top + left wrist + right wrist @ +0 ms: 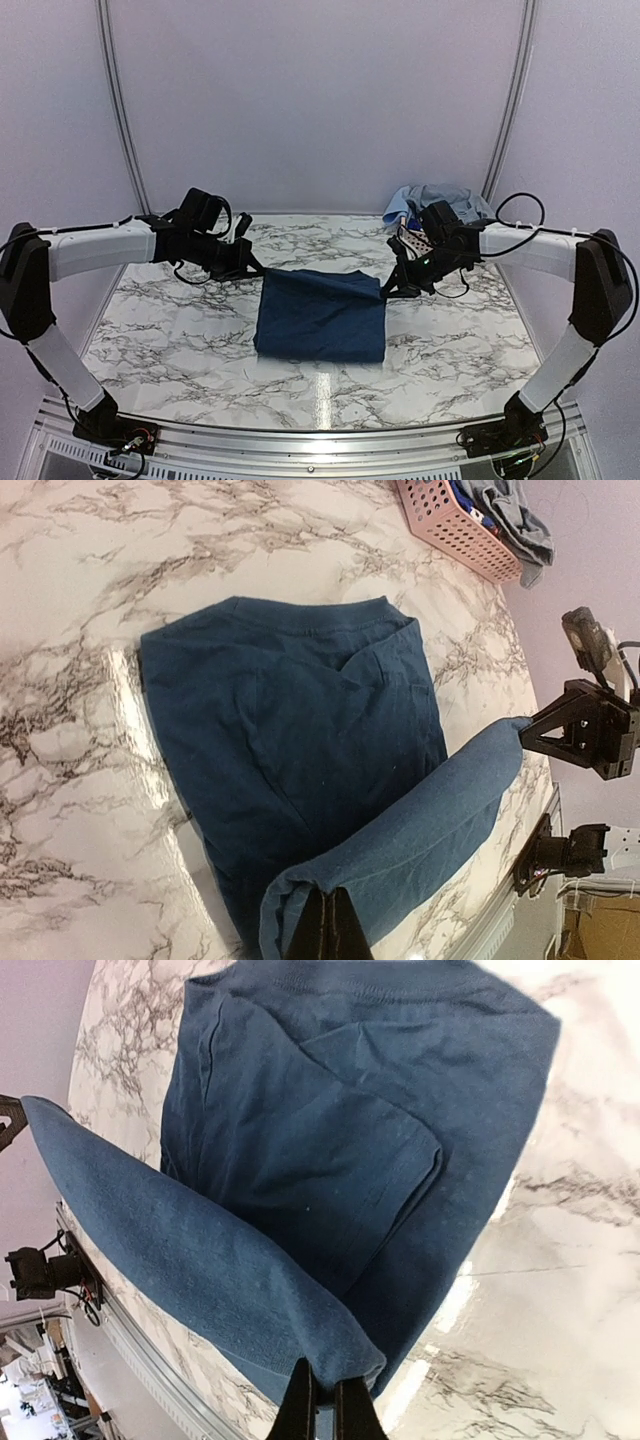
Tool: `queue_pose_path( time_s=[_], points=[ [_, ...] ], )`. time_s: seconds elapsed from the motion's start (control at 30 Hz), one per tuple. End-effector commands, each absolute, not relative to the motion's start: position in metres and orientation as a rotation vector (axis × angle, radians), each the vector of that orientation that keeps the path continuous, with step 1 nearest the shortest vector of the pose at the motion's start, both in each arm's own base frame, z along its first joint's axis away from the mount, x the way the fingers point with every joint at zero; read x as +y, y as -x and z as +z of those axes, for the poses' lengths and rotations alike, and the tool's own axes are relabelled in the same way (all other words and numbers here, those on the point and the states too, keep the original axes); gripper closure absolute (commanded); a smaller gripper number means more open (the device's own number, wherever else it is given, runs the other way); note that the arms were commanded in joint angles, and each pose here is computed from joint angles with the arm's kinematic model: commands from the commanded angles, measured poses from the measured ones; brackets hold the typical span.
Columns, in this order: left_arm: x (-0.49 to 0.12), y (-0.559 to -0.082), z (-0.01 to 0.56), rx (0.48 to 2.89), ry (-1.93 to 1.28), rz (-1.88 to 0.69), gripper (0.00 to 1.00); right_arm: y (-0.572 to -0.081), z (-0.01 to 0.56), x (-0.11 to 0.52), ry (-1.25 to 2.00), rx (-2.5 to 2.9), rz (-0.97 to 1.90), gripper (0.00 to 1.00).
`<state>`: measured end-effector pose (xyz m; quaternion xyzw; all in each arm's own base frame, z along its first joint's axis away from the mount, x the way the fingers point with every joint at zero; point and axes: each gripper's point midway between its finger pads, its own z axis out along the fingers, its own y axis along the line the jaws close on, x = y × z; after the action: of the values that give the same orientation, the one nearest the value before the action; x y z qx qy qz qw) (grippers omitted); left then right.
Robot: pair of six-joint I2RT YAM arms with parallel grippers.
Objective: Fold and stack the mixed laundry pile
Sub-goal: Fold the 2/3-rectangle-folded T-shirt at the center of the board.
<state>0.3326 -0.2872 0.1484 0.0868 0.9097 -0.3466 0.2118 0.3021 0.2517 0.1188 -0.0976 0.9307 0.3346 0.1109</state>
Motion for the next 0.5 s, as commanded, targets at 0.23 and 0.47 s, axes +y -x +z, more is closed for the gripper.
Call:
queue_pose_path(
  time_s=[0.23, 0.47],
  points=[
    [-0.281, -0.395, 0.148, 2.522, -0.207, -0.901, 1.0, -0.367, 0.144, 0.238, 0.288, 2.684, 0.913, 1.0],
    [-0.286, -0.42, 0.123, 2.559, -0.193, -0.893, 1.0, -0.409, 0.125, 0.236, 0.267, 2.684, 0.927, 1.0]
  ],
)
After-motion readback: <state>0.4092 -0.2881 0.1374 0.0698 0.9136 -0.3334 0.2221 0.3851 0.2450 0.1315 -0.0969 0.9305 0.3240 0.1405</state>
